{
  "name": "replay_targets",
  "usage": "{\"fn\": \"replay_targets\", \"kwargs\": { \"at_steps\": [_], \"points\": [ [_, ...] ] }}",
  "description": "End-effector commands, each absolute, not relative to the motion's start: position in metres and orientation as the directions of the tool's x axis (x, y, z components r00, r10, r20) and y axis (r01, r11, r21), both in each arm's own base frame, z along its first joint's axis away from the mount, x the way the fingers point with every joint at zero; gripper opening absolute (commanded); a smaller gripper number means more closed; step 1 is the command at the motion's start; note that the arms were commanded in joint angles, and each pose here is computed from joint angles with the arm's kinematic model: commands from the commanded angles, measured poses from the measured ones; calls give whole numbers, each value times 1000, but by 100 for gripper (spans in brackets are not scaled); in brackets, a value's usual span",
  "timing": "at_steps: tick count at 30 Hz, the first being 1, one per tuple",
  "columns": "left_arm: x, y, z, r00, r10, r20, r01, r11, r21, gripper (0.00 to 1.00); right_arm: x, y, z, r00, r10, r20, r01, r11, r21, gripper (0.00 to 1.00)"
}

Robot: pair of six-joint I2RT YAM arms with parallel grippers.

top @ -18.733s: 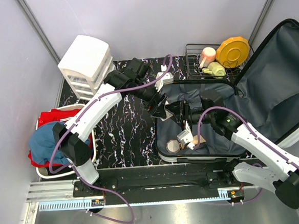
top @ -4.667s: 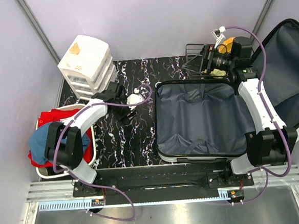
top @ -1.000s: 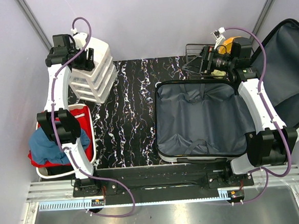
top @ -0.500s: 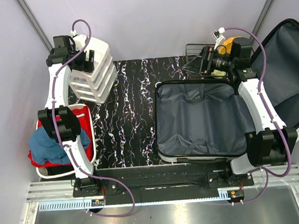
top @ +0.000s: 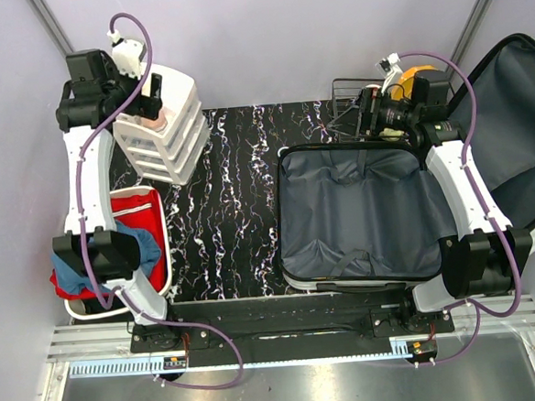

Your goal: Open, take out, and arrange the luggage

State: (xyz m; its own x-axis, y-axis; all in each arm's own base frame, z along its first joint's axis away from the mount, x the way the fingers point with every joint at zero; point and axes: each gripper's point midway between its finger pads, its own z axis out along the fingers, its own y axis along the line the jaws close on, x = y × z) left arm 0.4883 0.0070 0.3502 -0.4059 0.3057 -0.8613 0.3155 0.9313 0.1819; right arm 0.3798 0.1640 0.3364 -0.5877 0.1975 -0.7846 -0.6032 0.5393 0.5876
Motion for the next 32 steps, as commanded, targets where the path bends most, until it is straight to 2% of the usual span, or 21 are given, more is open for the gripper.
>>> {"fn": "replay_targets", "kwargs": {
  "at_steps": [1, 4, 9, 13, 17, 23, 27, 32],
  "points": [
    [453, -25, 399, -290, 338, -895, 393, 895, 210, 99, 385, 152, 350, -472, 123, -873, -643, 630, 436, 100],
    [432, -51, 393, -329, 307, -893, 463, 877, 131, 99, 391, 138, 355, -401, 63, -914, -630, 706, 325, 100],
    [382, -124, 341, -425, 335, -841, 626, 780, -6, 99, 386, 116, 343, -348, -21, -937, -579, 791, 197, 100],
    [349, -159, 298, -553, 276, -786, 673, 704, -226, 99, 377, 88, 310, -372, -99, -923, -475, 875, 98, 100],
    [358, -147, 257, -652, 222, -725, 510, 836, -202, 99, 355, 70, 267, -427, -148, -892, -413, 909, 47, 100],
    [362, -126, 225, -667, 186, -722, 399, 907, -136, 99, 337, 63, 230, -493, -145, -858, -373, 926, 58, 100],
    [362, -122, 218, -670, 189, -718, 385, 916, -118, 99, 334, 67, 231, -478, -129, -869, -381, 921, 73, 100],
    [367, -122, 251, -588, 172, -790, 394, 914, -93, 99, 336, 73, 253, -433, -106, -895, -403, 911, 87, 100]
  ]
}}
